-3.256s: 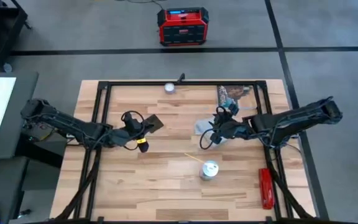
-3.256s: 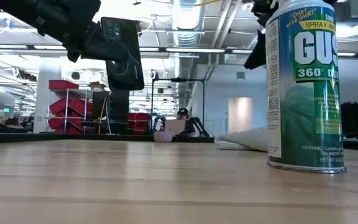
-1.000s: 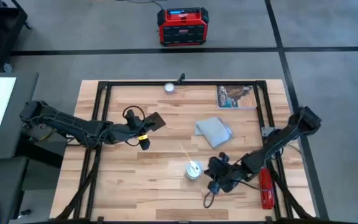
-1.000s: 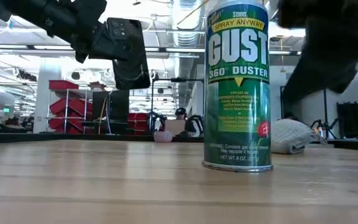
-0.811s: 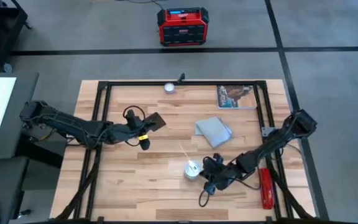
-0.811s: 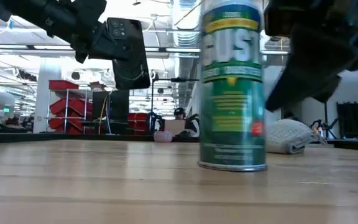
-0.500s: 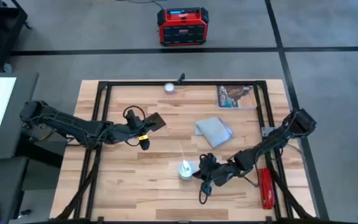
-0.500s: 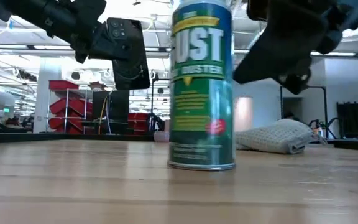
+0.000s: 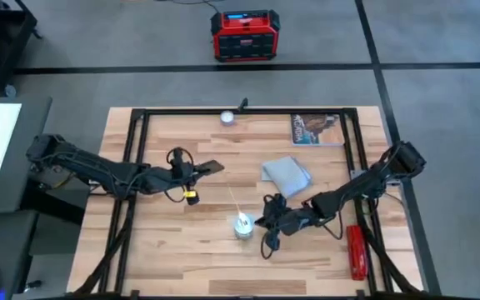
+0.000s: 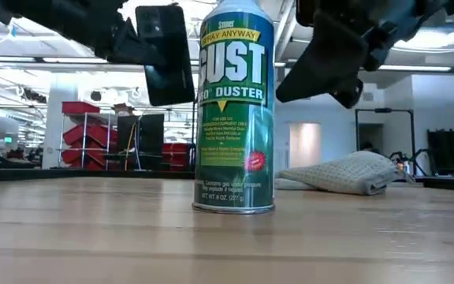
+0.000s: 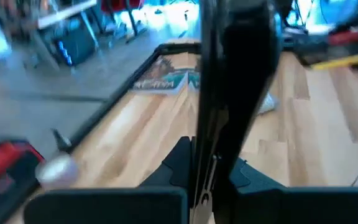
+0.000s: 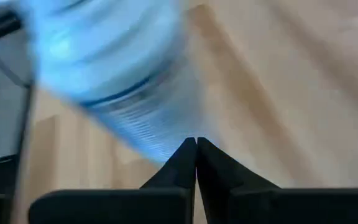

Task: Apply microfiber cloth
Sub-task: Spray the front of the cellphone with the cleaning bottle

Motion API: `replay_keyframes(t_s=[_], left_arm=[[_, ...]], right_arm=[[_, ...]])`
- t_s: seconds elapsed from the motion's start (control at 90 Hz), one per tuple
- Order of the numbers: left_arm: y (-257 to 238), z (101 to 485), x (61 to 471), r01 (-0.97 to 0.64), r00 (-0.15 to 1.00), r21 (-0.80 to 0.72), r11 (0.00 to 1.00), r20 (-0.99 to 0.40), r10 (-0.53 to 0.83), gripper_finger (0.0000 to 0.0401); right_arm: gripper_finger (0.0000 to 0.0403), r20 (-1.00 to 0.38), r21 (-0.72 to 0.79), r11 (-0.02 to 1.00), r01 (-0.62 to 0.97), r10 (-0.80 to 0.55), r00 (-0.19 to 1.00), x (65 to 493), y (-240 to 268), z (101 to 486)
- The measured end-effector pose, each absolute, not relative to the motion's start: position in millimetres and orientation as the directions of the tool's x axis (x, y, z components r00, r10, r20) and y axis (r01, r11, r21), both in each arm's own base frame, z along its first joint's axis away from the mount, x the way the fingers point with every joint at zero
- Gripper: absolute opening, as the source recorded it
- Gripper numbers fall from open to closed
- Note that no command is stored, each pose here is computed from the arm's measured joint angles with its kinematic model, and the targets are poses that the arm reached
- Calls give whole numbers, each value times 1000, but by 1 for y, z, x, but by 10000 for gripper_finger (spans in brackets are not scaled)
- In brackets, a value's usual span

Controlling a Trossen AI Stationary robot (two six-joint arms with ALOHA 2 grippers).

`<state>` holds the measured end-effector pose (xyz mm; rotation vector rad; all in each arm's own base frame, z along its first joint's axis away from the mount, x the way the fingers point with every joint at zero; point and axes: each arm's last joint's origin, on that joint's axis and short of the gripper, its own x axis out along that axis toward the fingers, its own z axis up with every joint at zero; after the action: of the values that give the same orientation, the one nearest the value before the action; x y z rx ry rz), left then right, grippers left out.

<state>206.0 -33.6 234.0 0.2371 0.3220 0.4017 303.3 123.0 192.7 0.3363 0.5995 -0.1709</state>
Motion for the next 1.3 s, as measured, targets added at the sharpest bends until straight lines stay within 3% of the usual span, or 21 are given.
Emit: replay_keyframes(t_s=[0.167, 0.356, 0.5, 0.633, 0.856, 1.0, 1.3], left_arm=[[-33, 234, 205, -289, 850, 521, 803, -247, 465, 2], [-22, 241, 205, -307, 749, 739, 599, -200, 631, 2], [-13, 252, 207, -269, 696, 842, 468, -166, 698, 2], [-7, 255, 207, -181, 642, 927, 328, -142, 754, 2], [-5, 254, 208, 19, 549, 992, 121, -111, 828, 2], [-10, 249, 216, 131, 546, 991, 35, -102, 831, 2], [-28, 246, 238, 123, 634, 991, -59, -33, 772, 2]], right_arm=[[0, -563, 211, 939, 270, -109, 819, 300, 100, 212], [0, -549, 206, 919, 336, -176, 817, 296, 67, 224], [0, -498, 304, 893, 331, -148, 854, 294, 36, 225], [0, -370, 440, 874, 208, -35, 928, 296, 7, 225], [0, -159, 522, 852, 30, 63, 985, 296, -38, 229], [0, -104, 522, 853, 4, 59, 993, 293, -59, 233], [0, -72, 522, 853, -4, 49, 996, 290, -70, 236]])
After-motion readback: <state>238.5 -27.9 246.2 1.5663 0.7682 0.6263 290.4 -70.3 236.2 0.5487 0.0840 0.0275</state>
